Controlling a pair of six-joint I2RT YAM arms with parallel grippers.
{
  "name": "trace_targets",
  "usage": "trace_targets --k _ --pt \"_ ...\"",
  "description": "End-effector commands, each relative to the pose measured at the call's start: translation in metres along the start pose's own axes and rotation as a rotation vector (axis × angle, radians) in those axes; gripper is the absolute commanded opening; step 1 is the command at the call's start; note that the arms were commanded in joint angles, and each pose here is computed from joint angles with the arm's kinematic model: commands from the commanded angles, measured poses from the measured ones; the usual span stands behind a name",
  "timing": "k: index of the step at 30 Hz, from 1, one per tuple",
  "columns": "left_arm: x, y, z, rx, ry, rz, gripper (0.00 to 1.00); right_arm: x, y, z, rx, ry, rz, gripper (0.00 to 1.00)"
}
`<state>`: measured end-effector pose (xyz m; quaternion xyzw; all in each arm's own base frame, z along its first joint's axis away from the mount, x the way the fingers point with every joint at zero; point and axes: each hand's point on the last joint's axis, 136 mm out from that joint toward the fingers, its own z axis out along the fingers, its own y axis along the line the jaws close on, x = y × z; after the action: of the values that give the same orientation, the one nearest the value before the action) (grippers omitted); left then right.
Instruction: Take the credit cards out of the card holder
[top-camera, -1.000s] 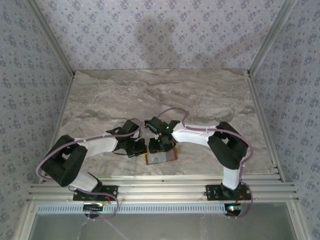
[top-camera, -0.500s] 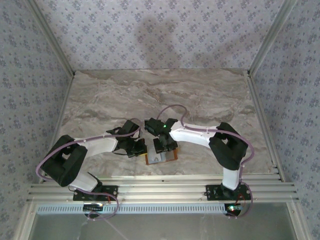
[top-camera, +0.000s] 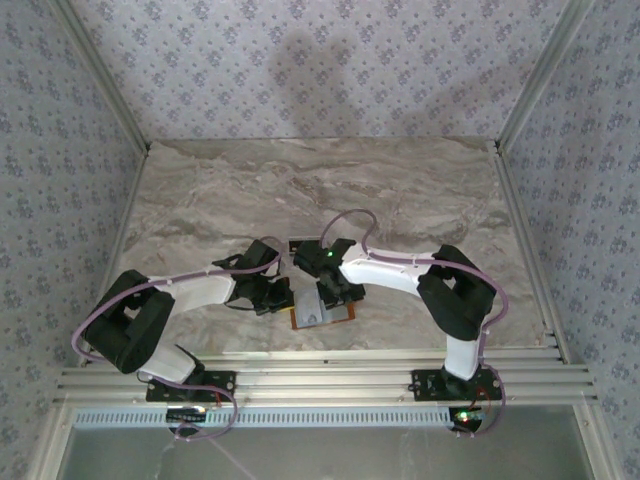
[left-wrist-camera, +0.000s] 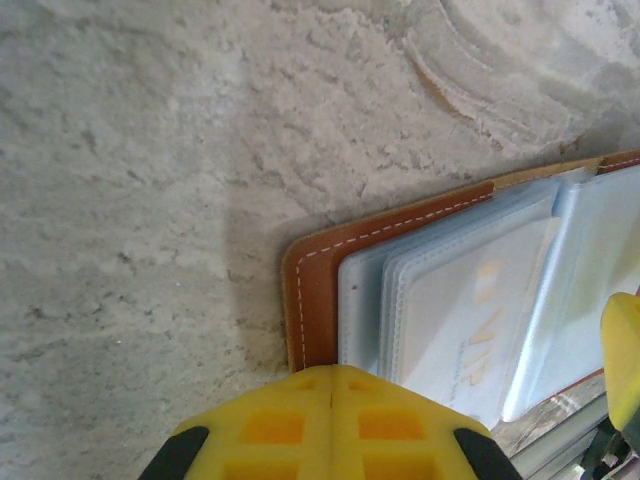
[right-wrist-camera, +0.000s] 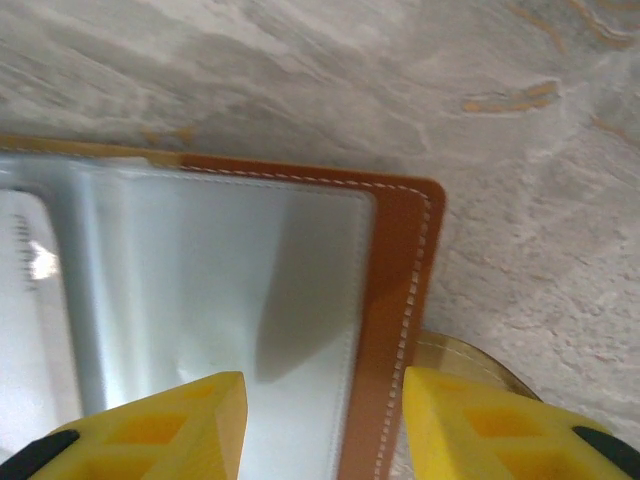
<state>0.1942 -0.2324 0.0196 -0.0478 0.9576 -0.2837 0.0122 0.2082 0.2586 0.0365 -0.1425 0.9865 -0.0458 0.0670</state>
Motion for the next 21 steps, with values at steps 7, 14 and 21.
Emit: trace_targets --k 7,14,21 --pt "0.0 -0.006 -0.006 -0.023 0.003 0.035 0.0 0.0 -0.018 -0.035 0.006 -0.062 0.01 0.46" --pt "0.0 -0.007 -0.003 -0.027 0.012 0.039 0.0 -0.002 -0.001 -0.059 -0.147 -0.078 0.026 0.44" --pt "0.001 -0.009 -0.001 -0.025 0.011 0.044 0.0 -0.006 0.048 -0.078 -0.448 -0.075 0.016 0.4"
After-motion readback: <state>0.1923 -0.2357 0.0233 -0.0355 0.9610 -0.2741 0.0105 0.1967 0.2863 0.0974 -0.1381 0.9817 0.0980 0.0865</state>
